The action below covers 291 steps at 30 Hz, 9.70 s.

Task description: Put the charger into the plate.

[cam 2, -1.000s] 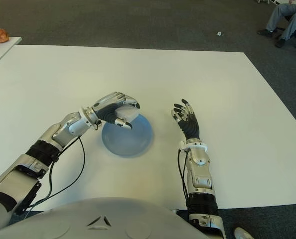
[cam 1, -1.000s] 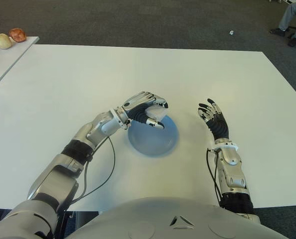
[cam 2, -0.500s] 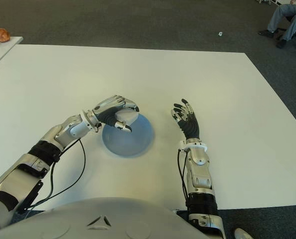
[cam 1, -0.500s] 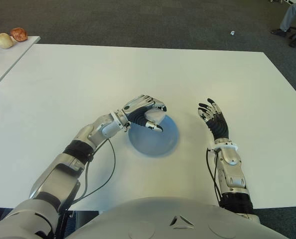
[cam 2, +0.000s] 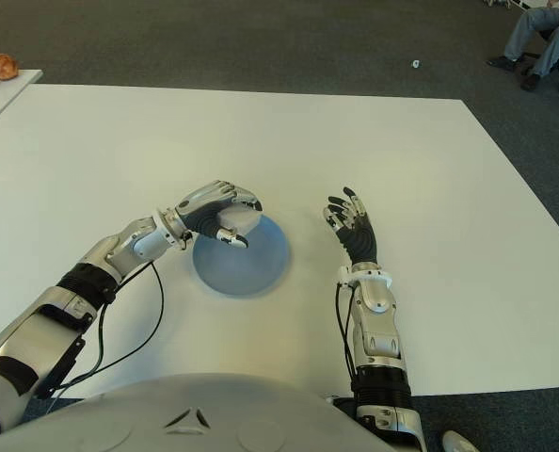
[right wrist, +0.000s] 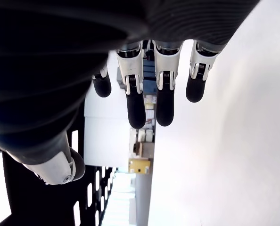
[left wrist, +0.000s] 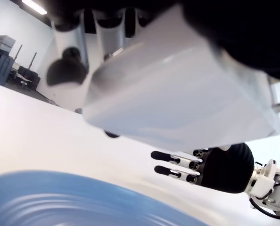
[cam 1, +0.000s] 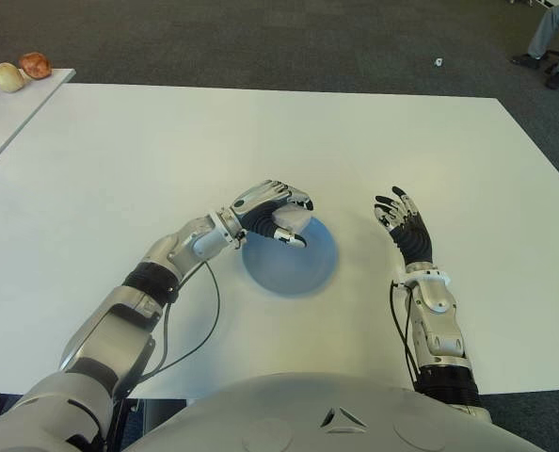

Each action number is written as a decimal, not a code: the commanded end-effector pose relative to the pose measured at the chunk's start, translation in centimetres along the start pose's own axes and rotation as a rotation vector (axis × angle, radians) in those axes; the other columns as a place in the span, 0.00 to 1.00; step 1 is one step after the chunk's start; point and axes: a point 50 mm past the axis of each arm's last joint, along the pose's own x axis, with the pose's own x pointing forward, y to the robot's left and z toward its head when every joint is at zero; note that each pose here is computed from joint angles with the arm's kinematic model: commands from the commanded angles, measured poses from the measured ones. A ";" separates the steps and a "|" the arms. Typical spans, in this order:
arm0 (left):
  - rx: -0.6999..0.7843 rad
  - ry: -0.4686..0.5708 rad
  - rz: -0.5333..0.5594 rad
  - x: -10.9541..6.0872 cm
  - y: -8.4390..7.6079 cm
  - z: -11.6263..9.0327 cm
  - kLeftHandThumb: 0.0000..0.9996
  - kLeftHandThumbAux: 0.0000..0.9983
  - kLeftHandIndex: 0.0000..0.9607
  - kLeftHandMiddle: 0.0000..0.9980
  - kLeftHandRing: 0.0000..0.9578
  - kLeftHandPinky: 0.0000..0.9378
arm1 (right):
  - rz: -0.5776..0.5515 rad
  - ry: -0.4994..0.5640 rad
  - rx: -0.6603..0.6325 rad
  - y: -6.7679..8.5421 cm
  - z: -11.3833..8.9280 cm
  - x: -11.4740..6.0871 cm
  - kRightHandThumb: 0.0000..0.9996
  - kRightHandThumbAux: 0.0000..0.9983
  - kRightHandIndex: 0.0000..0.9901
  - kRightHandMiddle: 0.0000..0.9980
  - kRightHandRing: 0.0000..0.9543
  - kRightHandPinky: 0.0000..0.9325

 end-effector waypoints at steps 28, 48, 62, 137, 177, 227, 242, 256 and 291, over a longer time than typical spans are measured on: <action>0.191 -0.030 -0.400 -0.2 2.9 1.3 0.29 0.15 0.00 0.00 0.00 0.00 | -0.011 0.020 -0.036 0.0 -0.3 0.1 0.00 0.70 0.04 0.25 0.24 0.16; 0.182 -0.018 -0.404 -0.5 3.4 1.3 0.27 0.22 0.00 0.00 0.00 0.00 | -0.040 0.016 -0.032 0.5 0.0 0.0 0.00 0.81 0.04 0.24 0.24 0.19; 0.184 -0.009 -0.408 -0.6 3.7 1.3 0.28 0.27 0.00 0.00 0.00 0.00 | -0.053 0.017 -0.025 0.9 0.2 -0.1 0.00 0.80 0.05 0.25 0.25 0.21; 1.036 -0.333 -0.546 1.2 5.7 3.1 0.12 0.18 0.00 0.00 0.00 0.00 | -0.055 -0.008 0.020 2.4 0.1 0.1 0.01 0.77 0.06 0.27 0.26 0.22; 0.141 0.204 -0.132 2.1 10.1 -4.0 0.20 0.40 0.04 0.02 0.00 0.02 | -0.069 0.010 0.015 1.8 -0.6 0.3 0.00 0.73 0.06 0.26 0.24 0.18; -1.073 0.683 0.839 -9.2 -0.5 -6.7 0.01 0.61 0.02 0.04 0.03 0.07 | -0.091 0.051 0.028 0.4 -2.1 0.2 0.00 0.65 0.05 0.20 0.19 0.17; -1.008 0.718 0.751 -12.6 -4.0 -4.5 0.00 0.62 0.03 0.04 0.03 0.05 | -0.105 0.050 0.030 0.1 -1.7 0.5 0.00 0.65 0.05 0.17 0.16 0.15; -0.968 0.740 0.699 -14.0 -5.5 -2.6 0.00 0.62 0.02 0.02 0.02 0.04 | -0.116 0.070 0.033 0.0 -1.3 1.6 0.00 0.63 0.05 0.11 0.10 0.09; -0.943 0.731 0.601 -15.0 -6.7 -1.3 0.00 0.59 0.02 0.02 0.01 0.03 | -0.108 0.134 0.050 1.3 -0.5 3.6 0.01 0.62 0.01 0.04 0.02 0.04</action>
